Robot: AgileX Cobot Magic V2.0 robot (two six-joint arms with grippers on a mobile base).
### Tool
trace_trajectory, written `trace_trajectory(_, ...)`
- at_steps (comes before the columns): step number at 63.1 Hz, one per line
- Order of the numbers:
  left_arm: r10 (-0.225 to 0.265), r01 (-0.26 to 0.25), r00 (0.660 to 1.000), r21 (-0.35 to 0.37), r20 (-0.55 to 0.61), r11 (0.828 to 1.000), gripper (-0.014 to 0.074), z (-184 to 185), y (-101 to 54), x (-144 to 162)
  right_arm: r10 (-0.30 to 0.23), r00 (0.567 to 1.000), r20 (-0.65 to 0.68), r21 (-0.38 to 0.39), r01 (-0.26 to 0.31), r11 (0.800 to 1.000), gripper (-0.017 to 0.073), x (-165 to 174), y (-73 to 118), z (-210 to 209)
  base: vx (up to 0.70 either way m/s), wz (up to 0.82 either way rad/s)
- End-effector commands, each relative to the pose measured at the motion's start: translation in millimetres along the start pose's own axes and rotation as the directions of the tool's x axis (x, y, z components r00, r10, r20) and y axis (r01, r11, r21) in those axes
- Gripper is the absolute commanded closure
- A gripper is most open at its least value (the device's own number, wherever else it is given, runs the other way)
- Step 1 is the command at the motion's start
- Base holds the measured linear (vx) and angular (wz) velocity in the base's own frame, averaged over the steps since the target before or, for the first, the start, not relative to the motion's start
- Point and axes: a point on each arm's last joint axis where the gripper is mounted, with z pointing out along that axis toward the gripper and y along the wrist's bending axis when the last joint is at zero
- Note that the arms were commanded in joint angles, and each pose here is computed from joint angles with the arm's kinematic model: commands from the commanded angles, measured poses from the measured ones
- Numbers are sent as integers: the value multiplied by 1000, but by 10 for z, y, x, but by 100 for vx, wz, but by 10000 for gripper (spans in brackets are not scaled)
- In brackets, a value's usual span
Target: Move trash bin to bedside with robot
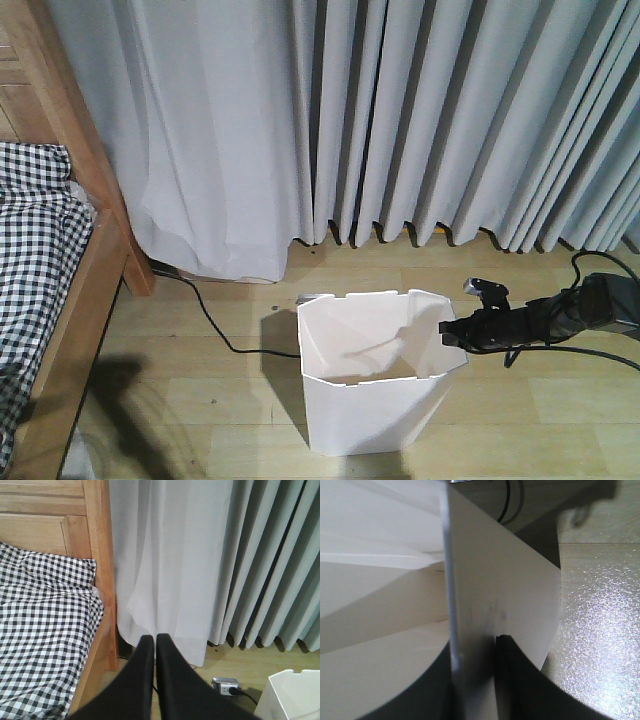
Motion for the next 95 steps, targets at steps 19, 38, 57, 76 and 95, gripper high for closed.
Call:
trace_trajectory(19,-6,5,997,11,76,1000,600,-8,-8,-54,3,999,47,-125,3,992,166,-247,155,-164,0,0)
trace_trajectory(38,-6,5,997,11,76,1000,600,-8,-8,-54,-4,999,51,-123,10,992,13,-250,150,-166,0,0)
trace_trajectory(57,-6,5,997,11,76,1000,600,-8,-8,-54,20,998,62,-129,-12,992,14,-259,154,-166,0,0)
trace_trajectory(76,-6,5,997,11,76,1000,600,-8,-8,-54,89,989,122,-104,-76,992,14,-444,33,-387,0,0)
trace_trajectory(95,-6,5,997,11,76,1000,600,-8,-8,-54,51,990,129,18,-54,998,14,-530,111,-636,0,0)
